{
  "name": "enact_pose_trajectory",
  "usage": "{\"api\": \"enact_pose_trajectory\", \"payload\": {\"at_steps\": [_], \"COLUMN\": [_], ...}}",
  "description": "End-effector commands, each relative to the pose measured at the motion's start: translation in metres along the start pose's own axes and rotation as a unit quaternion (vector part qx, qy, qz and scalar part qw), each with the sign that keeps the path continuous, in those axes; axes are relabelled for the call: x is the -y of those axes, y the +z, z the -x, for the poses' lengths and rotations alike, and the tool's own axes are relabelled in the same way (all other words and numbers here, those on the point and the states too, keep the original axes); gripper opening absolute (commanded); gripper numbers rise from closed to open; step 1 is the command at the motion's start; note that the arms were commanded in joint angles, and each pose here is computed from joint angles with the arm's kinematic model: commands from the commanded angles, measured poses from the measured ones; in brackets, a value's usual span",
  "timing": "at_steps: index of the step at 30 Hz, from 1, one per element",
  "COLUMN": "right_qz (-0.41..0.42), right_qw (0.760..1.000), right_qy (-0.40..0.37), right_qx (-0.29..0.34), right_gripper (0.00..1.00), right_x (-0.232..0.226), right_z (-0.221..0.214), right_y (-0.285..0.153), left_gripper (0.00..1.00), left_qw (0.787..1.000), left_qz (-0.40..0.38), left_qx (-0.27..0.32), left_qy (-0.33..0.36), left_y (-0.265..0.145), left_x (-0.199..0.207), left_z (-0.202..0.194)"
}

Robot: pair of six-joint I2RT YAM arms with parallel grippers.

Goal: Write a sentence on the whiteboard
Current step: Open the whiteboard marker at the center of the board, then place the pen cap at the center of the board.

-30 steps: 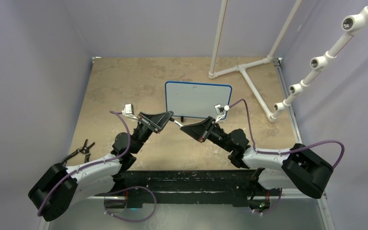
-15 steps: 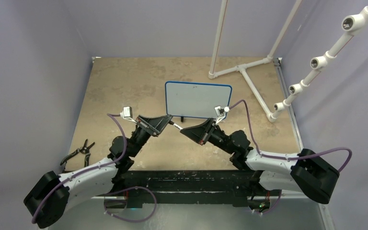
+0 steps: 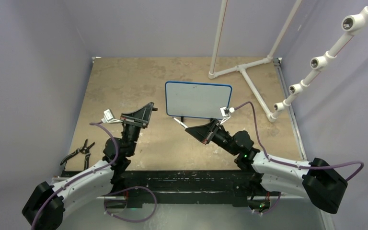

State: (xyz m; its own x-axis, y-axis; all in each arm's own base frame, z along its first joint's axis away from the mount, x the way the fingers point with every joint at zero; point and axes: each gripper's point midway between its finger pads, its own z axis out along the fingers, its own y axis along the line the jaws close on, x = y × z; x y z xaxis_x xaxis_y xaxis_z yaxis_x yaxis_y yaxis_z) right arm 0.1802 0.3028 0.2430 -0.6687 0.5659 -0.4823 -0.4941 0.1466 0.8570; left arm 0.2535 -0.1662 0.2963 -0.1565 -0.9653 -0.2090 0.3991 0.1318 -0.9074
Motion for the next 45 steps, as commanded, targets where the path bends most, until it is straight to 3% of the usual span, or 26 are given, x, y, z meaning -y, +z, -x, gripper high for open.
{"api": "enact_pose_trajectory", "payload": {"at_steps": [1,5,9,14,20,26,30,36,45], "right_qz": [-0.020,-0.042,-0.063,-0.108,-0.178,-0.180,-0.185,-0.191,-0.189], "right_qw": [1.000,0.998,0.991,0.973,0.951,0.949,0.950,0.948,0.949], "right_qy": [-0.016,-0.051,-0.113,-0.197,-0.245,-0.250,-0.245,-0.246,-0.245], "right_qx": [0.007,0.022,0.040,0.047,0.063,0.062,0.059,0.057,0.065], "right_gripper": [0.00,0.00,0.00,0.00,0.00,0.00,0.00,0.00,0.00], "right_x": [0.007,0.006,0.001,-0.003,0.004,0.003,0.013,0.017,0.012], "right_z": [0.003,0.015,0.032,0.055,0.079,0.081,0.076,0.074,0.078], "right_y": [-0.005,-0.009,-0.015,-0.015,-0.018,-0.015,-0.016,-0.016,-0.020], "left_gripper": [0.00,0.00,0.00,0.00,0.00,0.00,0.00,0.00,0.16], "left_qw": [0.998,0.986,0.941,0.877,0.829,0.767,0.736,0.713,0.704], "left_qz": [-0.004,0.073,0.162,0.239,0.295,0.349,0.378,0.414,0.431], "left_qx": [0.060,0.023,-0.075,-0.177,-0.255,-0.333,-0.360,-0.374,-0.375], "left_qy": [0.034,0.146,0.289,0.378,0.401,0.423,0.431,0.424,0.422], "left_y": [0.012,0.017,0.009,-0.014,-0.037,-0.047,-0.053,-0.066,-0.075], "left_x": [0.020,0.003,-0.035,-0.088,-0.151,-0.203,-0.227,-0.252,-0.263], "left_z": [0.030,0.029,0.015,-0.001,-0.019,-0.030,-0.027,-0.020,-0.019]}}
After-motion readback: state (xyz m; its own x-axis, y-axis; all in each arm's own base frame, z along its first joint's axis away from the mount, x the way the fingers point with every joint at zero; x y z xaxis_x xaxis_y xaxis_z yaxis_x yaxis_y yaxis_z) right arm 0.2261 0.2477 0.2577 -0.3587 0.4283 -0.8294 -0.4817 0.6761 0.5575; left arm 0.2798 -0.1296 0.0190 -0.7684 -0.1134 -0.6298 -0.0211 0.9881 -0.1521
